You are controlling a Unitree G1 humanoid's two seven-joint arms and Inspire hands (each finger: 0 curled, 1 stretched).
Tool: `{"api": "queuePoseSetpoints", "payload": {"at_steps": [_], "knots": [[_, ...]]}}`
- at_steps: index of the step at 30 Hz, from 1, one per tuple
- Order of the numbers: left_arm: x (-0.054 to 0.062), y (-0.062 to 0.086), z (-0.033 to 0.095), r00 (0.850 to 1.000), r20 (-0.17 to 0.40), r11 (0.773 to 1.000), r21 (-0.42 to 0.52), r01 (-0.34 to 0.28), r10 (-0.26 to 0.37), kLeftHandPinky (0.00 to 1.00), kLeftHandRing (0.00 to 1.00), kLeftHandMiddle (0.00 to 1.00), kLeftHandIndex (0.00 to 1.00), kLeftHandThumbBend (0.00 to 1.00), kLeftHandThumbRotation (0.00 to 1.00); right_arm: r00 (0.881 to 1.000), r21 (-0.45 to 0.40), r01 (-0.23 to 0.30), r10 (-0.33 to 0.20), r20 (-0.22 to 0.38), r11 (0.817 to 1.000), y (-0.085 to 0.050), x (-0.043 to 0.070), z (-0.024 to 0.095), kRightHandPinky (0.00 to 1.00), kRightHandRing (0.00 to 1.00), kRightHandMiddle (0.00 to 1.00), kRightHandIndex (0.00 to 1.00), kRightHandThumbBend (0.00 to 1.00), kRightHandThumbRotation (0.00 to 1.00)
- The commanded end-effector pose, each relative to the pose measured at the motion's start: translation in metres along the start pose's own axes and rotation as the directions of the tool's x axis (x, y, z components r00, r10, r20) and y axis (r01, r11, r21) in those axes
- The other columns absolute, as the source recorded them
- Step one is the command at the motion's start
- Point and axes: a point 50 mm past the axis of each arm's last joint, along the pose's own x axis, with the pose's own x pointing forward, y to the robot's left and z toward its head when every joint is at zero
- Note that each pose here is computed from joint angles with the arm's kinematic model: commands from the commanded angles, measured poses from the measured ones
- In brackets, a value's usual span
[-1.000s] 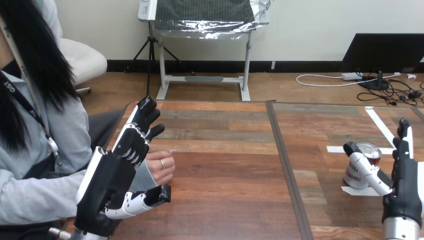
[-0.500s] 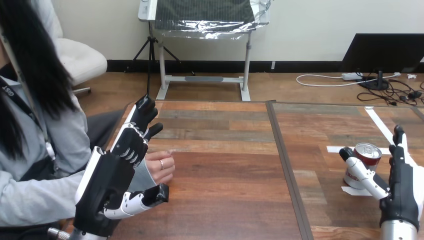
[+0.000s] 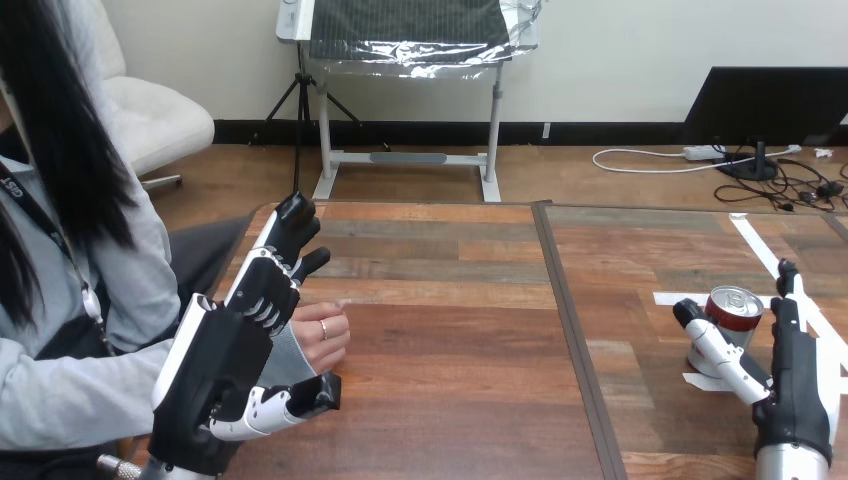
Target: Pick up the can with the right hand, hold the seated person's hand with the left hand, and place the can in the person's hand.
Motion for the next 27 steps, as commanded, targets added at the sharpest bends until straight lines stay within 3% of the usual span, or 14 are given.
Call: {"api": "queuePoseSetpoints", "payload": {"at_steps": [1,17,27], "knots": [[0.0131,0.0073,0.0125,0.995,0.094,0.999,0.036,-0.012,0.008,0.93,0.99,1.0,0.98,1.0,0.53,0.997,0.005,0.001,-0.001,0.074,1.0,0.0003,0.0187,0.0198,1.0,1.0,1.0,1.0,1.0,0.55],[0.0129,0.0083,0.014,0.995,0.104,0.999,0.034,-0.005,0.002,0.91,0.98,1.0,0.98,1.0,0.52,0.998,-0.034,-0.008,0.01,0.054,0.999,0.0036,0.0191,0.0179,1.0,1.0,1.0,1.0,1.0,0.58],[0.0119,0.0097,0.0157,0.994,0.108,0.999,0.036,0.004,-0.008,0.91,0.98,1.0,0.98,1.0,0.52,0.999,-0.013,-0.018,0.018,0.029,1.0,0.0054,0.0204,0.0168,1.0,1.0,1.0,1.0,1.0,0.57]]}}
